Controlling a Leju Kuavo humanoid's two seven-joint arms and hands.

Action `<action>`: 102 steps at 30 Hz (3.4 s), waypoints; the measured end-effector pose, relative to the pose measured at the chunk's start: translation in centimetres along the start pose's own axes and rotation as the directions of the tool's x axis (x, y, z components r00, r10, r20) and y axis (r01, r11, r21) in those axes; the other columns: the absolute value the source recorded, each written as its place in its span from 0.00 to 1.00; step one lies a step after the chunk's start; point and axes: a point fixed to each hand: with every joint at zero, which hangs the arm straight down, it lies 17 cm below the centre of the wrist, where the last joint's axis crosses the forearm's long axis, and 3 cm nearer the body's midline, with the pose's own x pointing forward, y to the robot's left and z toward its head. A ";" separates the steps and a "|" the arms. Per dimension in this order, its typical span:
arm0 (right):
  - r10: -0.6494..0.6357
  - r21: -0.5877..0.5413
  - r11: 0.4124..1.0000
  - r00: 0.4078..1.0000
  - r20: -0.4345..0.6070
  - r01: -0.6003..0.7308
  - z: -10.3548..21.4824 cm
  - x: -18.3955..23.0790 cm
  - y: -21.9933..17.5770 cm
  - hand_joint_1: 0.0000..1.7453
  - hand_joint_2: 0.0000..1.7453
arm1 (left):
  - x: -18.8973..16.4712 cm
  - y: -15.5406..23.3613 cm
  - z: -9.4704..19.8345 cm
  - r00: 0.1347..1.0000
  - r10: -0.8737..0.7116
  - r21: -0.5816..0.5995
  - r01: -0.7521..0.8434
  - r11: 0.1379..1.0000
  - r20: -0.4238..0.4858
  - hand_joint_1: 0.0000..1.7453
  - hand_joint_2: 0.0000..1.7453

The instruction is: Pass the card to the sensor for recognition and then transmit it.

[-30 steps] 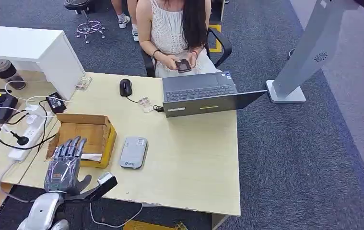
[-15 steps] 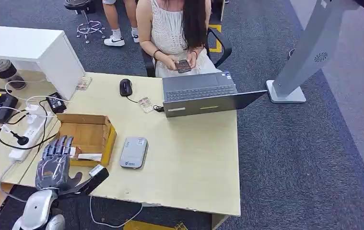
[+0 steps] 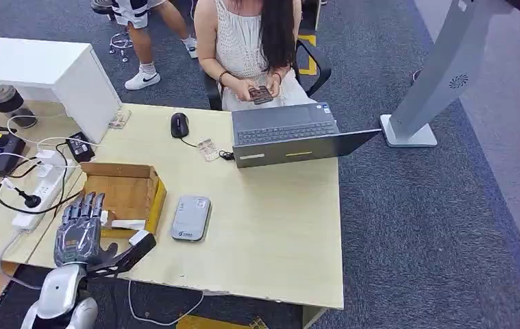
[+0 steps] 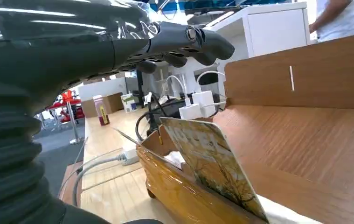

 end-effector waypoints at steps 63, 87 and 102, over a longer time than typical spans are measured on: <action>0.002 0.009 1.000 1.000 0.016 -0.002 0.0 0.3 0.2 0.00 1.00 | 1.8 -0.2 -0.4 0.997 0.056 -0.007 -0.056 0.998 0.053 1.00 1.00; 0.019 0.018 1.000 1.000 0.019 -0.020 0.0 0.4 0.3 0.00 1.00 | 1.6 1.1 -1.6 0.997 0.054 0.027 -0.056 0.998 0.050 1.00 1.00; 0.032 0.022 0.999 0.999 0.019 -0.033 -0.1 0.6 0.4 0.00 1.00 | 1.7 6.6 -6.6 0.998 0.060 0.129 -0.064 0.990 0.035 1.00 1.00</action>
